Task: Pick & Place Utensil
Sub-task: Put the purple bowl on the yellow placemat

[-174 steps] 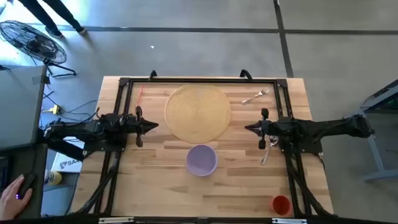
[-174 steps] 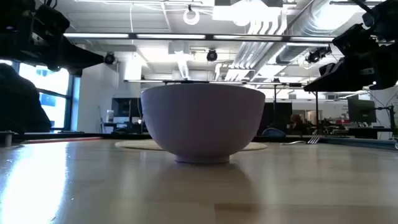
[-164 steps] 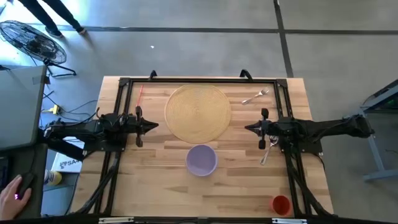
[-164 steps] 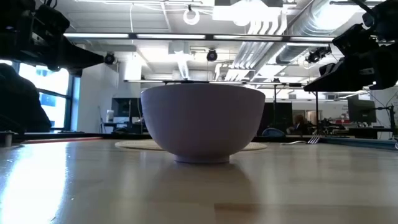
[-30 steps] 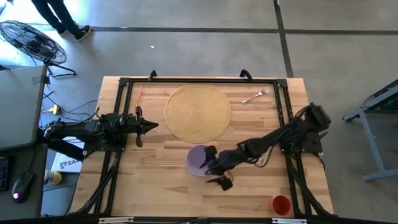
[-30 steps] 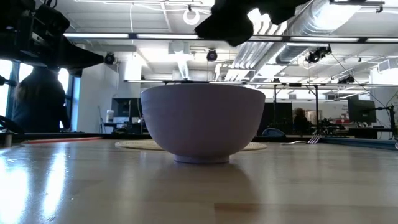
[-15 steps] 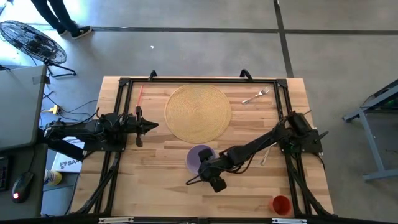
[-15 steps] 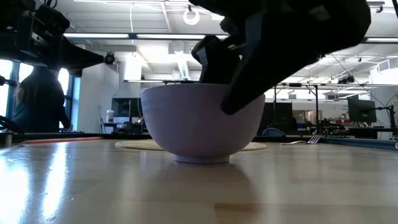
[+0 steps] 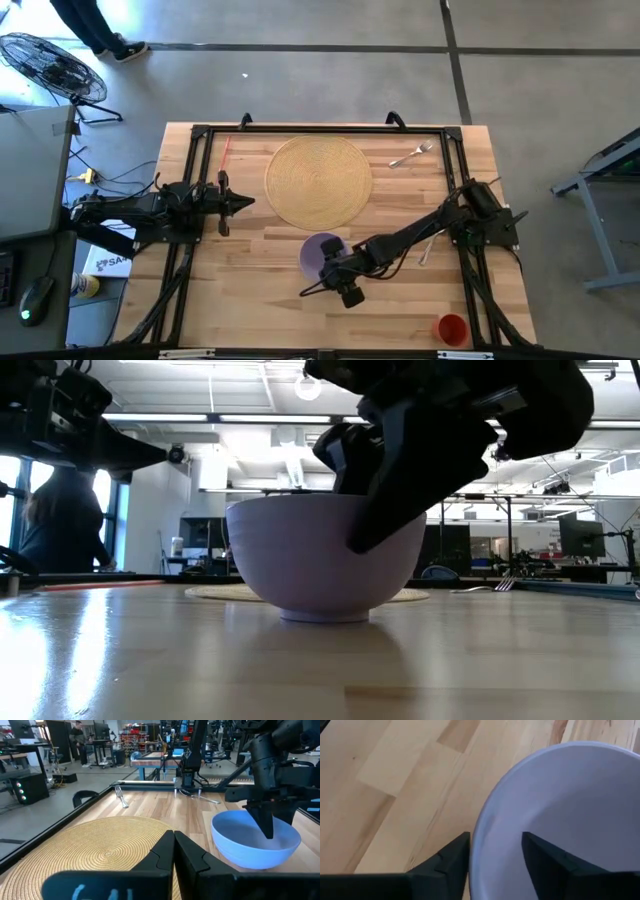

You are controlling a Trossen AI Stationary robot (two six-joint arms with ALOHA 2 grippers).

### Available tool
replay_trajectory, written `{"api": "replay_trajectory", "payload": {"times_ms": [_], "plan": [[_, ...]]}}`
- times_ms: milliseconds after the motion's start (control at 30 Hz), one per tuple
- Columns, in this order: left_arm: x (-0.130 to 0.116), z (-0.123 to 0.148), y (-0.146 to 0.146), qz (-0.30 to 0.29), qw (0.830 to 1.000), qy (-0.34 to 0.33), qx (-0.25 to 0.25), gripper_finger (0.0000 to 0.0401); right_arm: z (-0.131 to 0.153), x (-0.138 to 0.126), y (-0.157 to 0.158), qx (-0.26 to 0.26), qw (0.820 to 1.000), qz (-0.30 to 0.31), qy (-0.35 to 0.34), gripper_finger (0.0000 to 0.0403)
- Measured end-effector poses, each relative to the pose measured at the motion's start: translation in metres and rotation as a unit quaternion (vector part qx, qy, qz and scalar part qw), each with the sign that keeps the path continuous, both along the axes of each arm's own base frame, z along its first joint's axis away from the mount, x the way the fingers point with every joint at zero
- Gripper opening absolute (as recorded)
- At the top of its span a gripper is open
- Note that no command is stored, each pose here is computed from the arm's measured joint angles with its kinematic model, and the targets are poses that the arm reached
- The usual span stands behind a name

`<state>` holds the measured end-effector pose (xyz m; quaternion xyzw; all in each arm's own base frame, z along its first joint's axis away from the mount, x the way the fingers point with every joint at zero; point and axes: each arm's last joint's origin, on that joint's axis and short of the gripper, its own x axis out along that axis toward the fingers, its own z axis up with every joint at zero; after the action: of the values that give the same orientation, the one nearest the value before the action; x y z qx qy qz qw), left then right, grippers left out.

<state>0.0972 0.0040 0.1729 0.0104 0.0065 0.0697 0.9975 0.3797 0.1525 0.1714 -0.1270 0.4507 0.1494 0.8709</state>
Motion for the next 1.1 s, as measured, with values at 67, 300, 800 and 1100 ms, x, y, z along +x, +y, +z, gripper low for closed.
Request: {"api": "replay_trajectory", "payload": {"times_ms": [67,300,800,1100], "plan": [[0.0,0.0,0.0,0.0,1.0,0.0,0.0,0.0001,0.001,-0.001,0.002,0.004,1.0,-0.004,0.0,0.0148],[0.0,0.0,0.0,0.0,1.0,0.0,0.0,0.0001,0.0,-0.003,0.003,0.011,1.0,-0.015,0.01,0.009],[0.0,0.0,0.0,0.0,1.0,0.0,0.0,0.0001,0.007,-0.008,0.012,0.009,1.0,-0.004,0.003,0.0009],[0.0,0.0,0.0,0.0,1.0,0.0,0.0,0.0001,0.04,-0.015,-0.002,-0.029,0.998,-0.036,-0.042,0.0006]]}}
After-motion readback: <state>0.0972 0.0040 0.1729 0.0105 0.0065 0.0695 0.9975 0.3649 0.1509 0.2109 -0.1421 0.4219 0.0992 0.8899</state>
